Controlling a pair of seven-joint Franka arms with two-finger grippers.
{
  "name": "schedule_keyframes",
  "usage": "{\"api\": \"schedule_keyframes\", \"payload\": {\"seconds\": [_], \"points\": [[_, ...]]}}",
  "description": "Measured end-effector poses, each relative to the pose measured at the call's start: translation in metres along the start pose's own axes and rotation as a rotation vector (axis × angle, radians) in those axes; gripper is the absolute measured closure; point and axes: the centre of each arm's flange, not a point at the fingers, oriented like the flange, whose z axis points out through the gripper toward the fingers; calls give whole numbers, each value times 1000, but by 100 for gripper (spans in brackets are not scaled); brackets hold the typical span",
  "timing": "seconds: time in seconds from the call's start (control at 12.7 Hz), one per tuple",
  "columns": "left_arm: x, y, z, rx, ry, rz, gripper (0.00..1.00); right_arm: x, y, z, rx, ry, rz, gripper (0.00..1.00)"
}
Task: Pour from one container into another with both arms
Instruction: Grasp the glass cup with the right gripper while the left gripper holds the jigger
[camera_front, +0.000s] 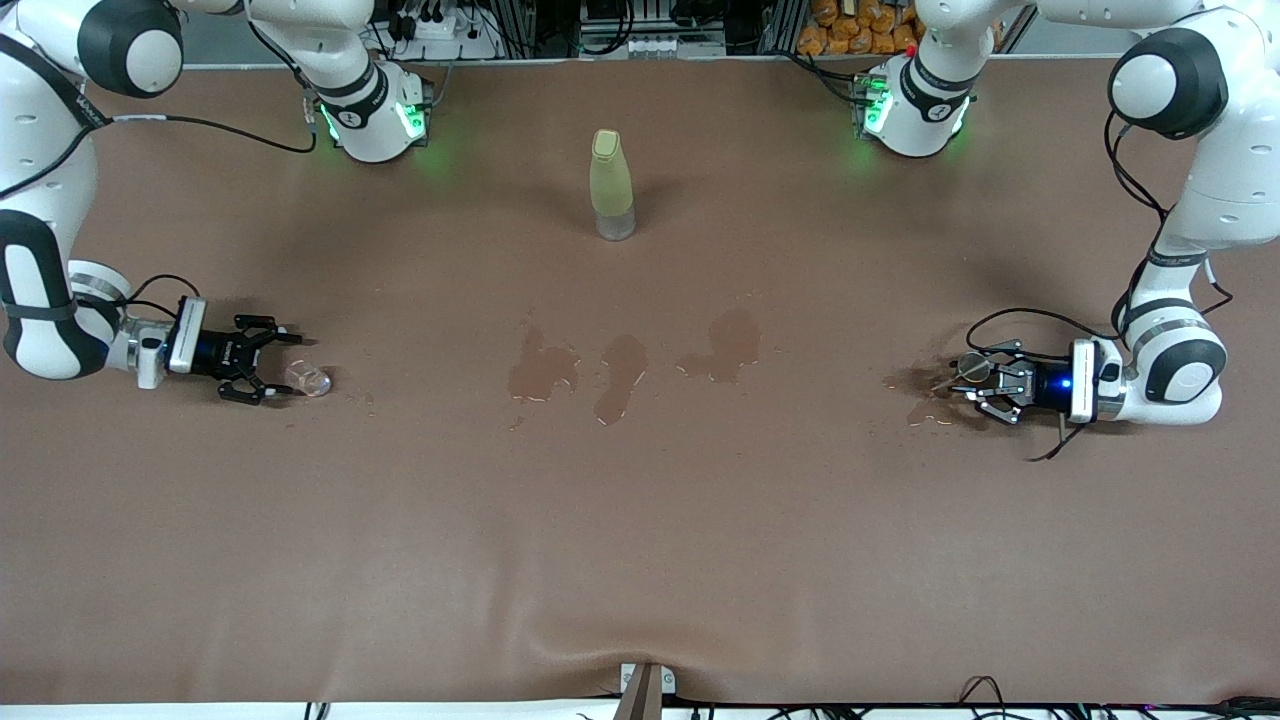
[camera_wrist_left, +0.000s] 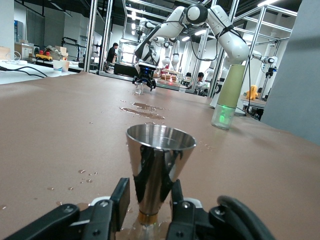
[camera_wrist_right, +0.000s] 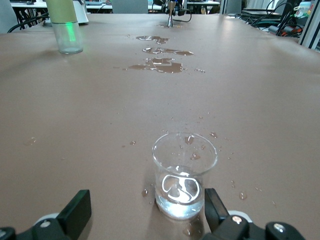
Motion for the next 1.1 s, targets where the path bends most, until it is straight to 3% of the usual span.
{"api": "schedule_keyframes", "payload": {"seconds": [0.16, 0.24, 0.47, 0.79, 1.1], "points": [[0, 0, 0, 0, 1, 0, 62, -3, -1, 4, -14, 20, 4, 0], [0, 0, 0, 0, 1, 0, 73, -4, -2, 4, -19, 26, 5, 0], [0, 0, -1, 1, 0, 1, 79, -7, -2, 0, -65, 46, 7, 0], [3, -2, -1, 6, 4, 7, 79, -17, -3, 3, -118, 70, 28, 0], [19, -18, 22, 12, 61, 13, 79, -21, 0, 19, -137, 104, 35, 0]]}}
